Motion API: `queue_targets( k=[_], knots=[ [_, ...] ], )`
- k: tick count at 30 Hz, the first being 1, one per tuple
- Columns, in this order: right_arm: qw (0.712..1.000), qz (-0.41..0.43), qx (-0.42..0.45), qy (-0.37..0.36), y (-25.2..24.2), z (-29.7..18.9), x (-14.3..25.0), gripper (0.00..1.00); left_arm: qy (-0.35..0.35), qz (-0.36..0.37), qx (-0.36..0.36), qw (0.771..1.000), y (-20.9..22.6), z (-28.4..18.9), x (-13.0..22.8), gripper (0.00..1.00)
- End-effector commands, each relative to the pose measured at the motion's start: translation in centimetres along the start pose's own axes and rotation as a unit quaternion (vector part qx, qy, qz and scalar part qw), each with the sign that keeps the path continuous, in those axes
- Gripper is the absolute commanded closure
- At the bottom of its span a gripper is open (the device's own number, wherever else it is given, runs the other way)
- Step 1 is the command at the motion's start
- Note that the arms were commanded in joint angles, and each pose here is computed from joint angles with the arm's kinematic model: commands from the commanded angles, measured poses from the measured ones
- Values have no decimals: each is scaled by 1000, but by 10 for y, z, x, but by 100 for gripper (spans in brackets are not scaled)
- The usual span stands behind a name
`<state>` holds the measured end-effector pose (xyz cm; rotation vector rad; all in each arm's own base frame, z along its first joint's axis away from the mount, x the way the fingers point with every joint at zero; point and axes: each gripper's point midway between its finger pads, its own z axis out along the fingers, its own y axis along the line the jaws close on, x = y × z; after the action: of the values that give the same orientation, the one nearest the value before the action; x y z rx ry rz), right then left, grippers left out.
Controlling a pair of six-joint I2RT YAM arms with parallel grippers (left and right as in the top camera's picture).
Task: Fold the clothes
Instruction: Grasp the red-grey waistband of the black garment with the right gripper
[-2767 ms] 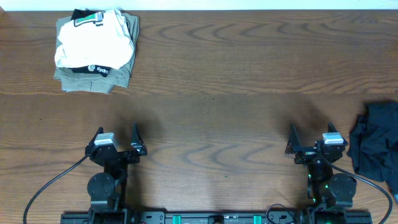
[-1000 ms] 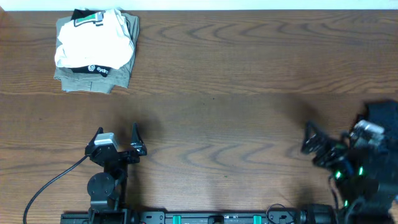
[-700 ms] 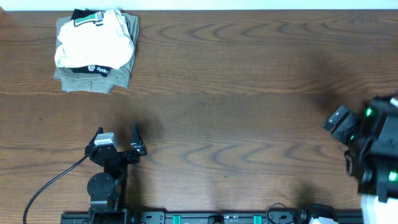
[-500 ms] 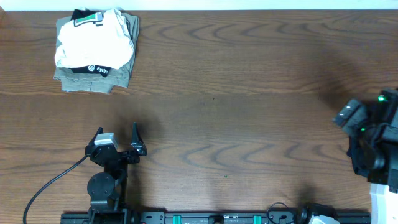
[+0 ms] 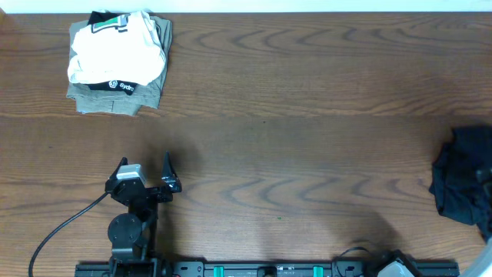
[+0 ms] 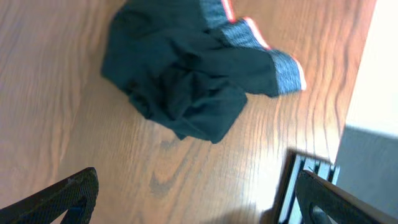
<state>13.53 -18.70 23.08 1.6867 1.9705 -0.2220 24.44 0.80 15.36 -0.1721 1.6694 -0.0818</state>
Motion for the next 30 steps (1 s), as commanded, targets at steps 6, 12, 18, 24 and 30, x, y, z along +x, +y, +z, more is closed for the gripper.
queue_targets(
  k=[6, 12, 18, 24, 30],
  knots=[
    [993, 115, 10, 34, -20, 52, 3, 1, 23, 10, -15, 1000, 7, 1, 17, 2],
    [991, 129, 5, 35, -13, 87, -11, 1, 23, 10, -15, 1000, 7, 1, 17, 2],
    [983, 170, 59, 41, -27, 123, -18, 1, 23, 10, -15, 1000, 7, 1, 17, 2],
    [975, 186, 108, 49, -47, 151, -19, 1, 23, 10, -15, 1000, 7, 1, 17, 2],
    [986, 134, 97, 22, -52, 157, -40, 1, 23, 10, -15, 1000, 7, 1, 17, 2]
  ],
)
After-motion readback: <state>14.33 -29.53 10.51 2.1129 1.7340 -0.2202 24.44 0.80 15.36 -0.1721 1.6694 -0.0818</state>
